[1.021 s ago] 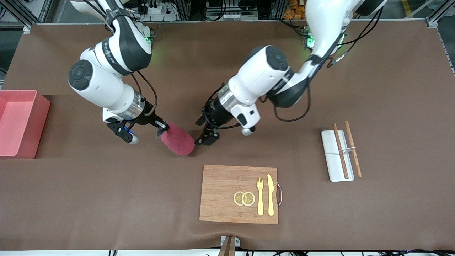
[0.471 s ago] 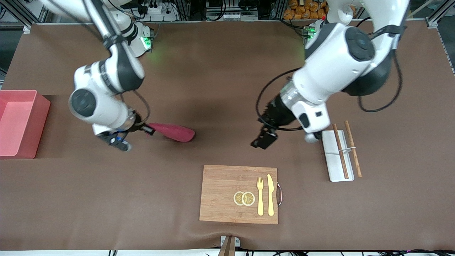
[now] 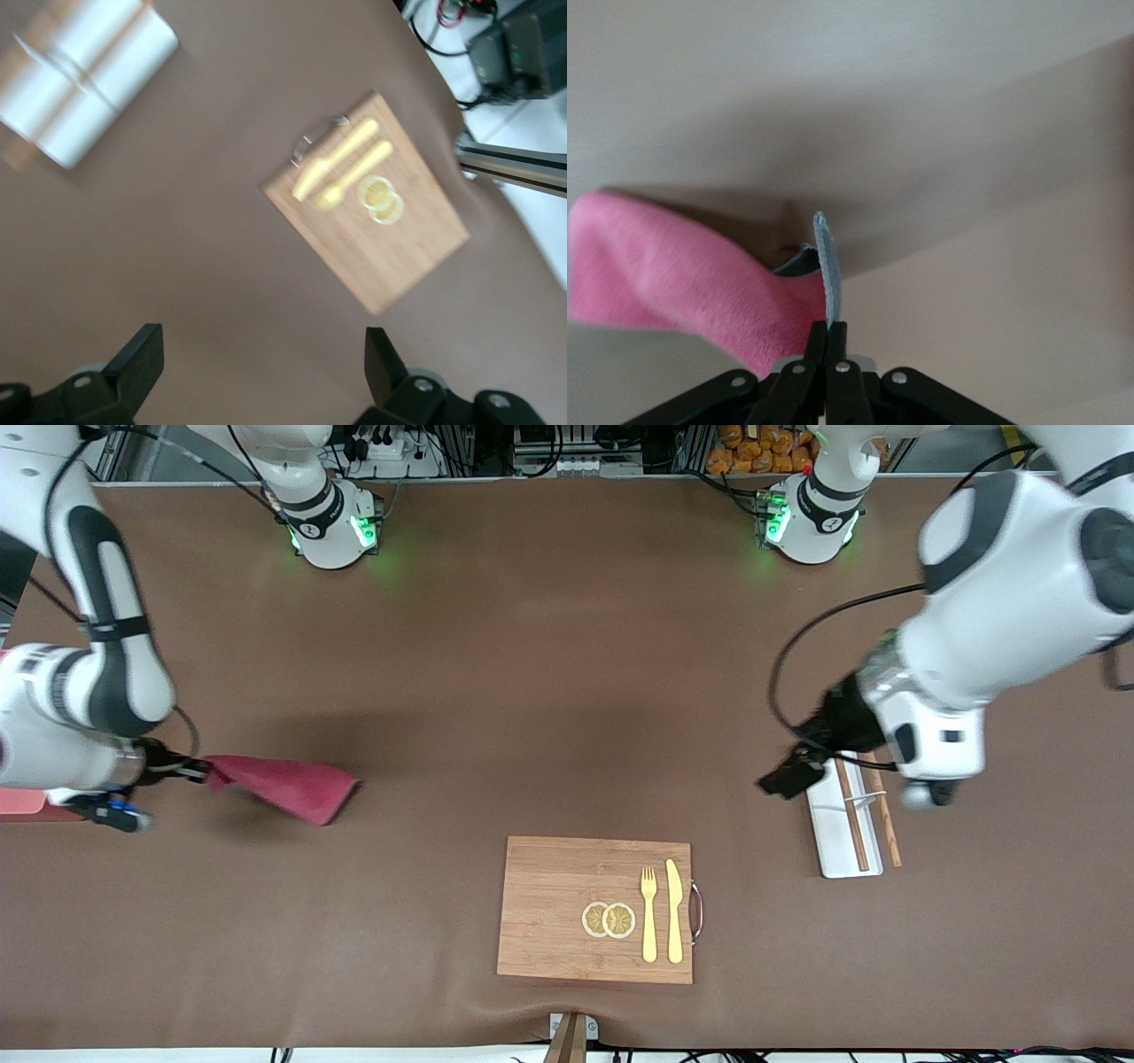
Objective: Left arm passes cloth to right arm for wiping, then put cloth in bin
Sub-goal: 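Carry the cloth with the right gripper over the pink bin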
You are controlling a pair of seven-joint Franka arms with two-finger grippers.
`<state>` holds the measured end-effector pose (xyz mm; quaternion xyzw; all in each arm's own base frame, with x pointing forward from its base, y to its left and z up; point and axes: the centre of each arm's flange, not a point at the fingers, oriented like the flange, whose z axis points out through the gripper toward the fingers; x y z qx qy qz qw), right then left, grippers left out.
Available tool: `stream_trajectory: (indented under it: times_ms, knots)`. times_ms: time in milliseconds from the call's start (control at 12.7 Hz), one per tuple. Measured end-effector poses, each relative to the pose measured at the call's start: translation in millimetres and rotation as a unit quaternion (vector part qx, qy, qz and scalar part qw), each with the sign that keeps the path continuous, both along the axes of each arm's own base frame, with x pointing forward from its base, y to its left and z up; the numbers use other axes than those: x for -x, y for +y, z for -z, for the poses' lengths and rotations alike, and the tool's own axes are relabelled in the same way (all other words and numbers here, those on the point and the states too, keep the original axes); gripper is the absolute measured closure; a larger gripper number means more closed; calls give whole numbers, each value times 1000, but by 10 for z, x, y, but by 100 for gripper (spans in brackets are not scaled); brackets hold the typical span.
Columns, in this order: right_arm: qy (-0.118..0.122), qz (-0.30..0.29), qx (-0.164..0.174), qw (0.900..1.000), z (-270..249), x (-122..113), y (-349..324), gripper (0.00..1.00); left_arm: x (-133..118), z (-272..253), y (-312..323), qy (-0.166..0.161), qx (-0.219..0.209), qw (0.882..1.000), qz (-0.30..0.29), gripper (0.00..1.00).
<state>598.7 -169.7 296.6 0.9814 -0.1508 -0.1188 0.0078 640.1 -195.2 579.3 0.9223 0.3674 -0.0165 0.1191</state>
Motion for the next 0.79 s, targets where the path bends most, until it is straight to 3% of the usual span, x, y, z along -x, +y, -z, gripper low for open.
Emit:
stream_trajectory:
  times_ms: [157, 393, 550, 785]
  knots:
    - [-5, -23, 22, 999, -149, 123, -652, 99, 31, -47, 358, -2, -52, 996, 68, 0]
    - [-2, -54, 48, 997, -489, 291, -1347, 99, 47, -128, 803, -8, -79, 987, 143, 0]
    - [21, -64, 64, 996, -819, 293, -1415, 99, 29, -180, 1175, -18, -85, 978, 188, 0]
    - [22, -82, 82, 993, -1079, 174, -1284, 99, 34, -206, 1614, -18, -88, 970, 226, 0]
